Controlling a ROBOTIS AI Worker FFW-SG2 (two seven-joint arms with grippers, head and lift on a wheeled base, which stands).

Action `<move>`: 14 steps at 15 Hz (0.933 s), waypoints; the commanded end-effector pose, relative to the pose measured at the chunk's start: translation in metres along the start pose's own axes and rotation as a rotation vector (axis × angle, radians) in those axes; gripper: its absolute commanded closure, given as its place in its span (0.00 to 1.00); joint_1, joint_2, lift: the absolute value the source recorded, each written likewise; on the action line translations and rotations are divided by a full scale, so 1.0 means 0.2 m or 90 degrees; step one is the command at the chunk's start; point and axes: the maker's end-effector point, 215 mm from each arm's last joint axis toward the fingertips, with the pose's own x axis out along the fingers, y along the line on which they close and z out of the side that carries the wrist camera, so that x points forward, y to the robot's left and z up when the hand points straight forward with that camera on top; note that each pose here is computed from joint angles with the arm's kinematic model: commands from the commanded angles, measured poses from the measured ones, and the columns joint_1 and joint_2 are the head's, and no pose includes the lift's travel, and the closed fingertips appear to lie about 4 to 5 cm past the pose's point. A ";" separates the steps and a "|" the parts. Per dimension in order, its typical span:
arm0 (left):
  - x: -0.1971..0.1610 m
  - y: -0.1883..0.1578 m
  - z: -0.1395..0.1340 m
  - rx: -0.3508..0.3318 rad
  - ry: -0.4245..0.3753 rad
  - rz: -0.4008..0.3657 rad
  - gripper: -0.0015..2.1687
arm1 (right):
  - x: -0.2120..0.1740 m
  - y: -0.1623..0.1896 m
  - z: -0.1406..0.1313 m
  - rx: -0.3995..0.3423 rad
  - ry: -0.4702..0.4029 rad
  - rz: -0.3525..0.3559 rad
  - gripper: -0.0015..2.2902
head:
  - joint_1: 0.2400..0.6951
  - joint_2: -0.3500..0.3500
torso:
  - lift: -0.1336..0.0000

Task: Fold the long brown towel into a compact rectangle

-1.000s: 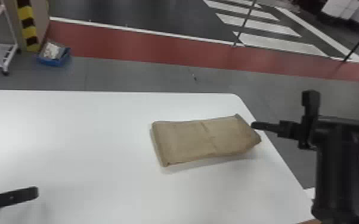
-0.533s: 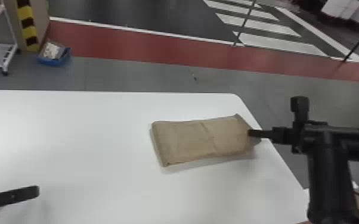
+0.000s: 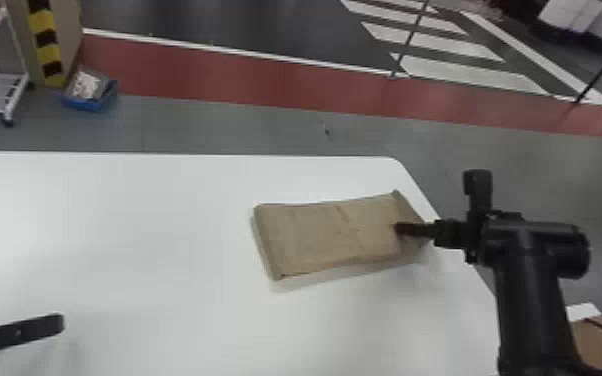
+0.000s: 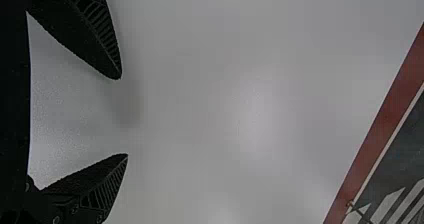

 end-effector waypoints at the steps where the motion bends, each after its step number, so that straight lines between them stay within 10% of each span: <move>1: 0.00 -0.01 0.00 -0.007 -0.003 -0.006 0.07 | 0.00 0.01 -0.03 0.007 0.001 0.012 0.35 | 1.00 0.01 | 0.07; 14: -0.01 -0.03 0.00 -0.008 -0.002 -0.014 0.07 | -0.60 0.04 0.35 0.160 -0.126 0.099 0.44 | 1.00 0.00 | 0.07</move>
